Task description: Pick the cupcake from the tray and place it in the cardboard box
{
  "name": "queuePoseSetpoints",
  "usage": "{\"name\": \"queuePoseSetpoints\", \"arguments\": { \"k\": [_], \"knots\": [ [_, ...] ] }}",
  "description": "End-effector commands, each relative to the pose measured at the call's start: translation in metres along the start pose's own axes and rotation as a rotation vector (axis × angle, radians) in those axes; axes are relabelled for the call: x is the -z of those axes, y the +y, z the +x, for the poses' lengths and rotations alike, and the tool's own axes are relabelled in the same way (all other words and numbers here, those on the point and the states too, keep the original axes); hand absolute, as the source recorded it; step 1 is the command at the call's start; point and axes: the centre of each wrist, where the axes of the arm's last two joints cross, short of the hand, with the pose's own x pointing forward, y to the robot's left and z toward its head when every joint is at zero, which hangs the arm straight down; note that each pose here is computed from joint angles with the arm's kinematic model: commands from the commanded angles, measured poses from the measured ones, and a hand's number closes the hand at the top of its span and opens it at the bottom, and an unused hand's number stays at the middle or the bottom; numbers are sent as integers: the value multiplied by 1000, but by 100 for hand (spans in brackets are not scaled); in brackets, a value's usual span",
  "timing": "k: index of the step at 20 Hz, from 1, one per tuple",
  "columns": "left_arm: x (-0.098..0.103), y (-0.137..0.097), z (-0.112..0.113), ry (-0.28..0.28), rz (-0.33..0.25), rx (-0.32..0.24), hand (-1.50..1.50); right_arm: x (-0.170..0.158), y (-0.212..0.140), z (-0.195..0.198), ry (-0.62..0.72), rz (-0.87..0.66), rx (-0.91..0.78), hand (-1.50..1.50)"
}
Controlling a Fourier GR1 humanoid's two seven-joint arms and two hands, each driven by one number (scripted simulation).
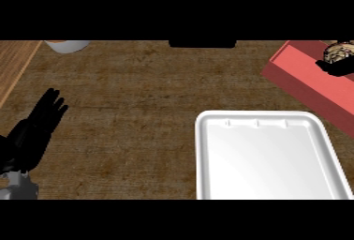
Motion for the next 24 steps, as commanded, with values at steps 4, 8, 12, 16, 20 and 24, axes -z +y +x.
{"name": "queuePoseSetpoints", "arguments": {
  "k": [4,8,12,16,20,24],
  "knots": [
    [4,-2,6,-15,-14,5,0,-10,34,-47,187,168,29,150],
    [1,-13,10,-1,-25,4,0,-9,52,-49,166,235,69,-150],
    [-1,-15,3,-15,6,9,0,-15,40,-66,66,196,168,-150],
    [-6,-1,0,-6,8,-2,0,-8,42,-55,81,1,442,-150],
    [4,1,9,-13,-13,10,0,-10,12,-74,151,-153,619,-150],
    [-1,11,1,-1,2,-13,0,-27,15,-98,198,-186,754,-150]
  ]
}}
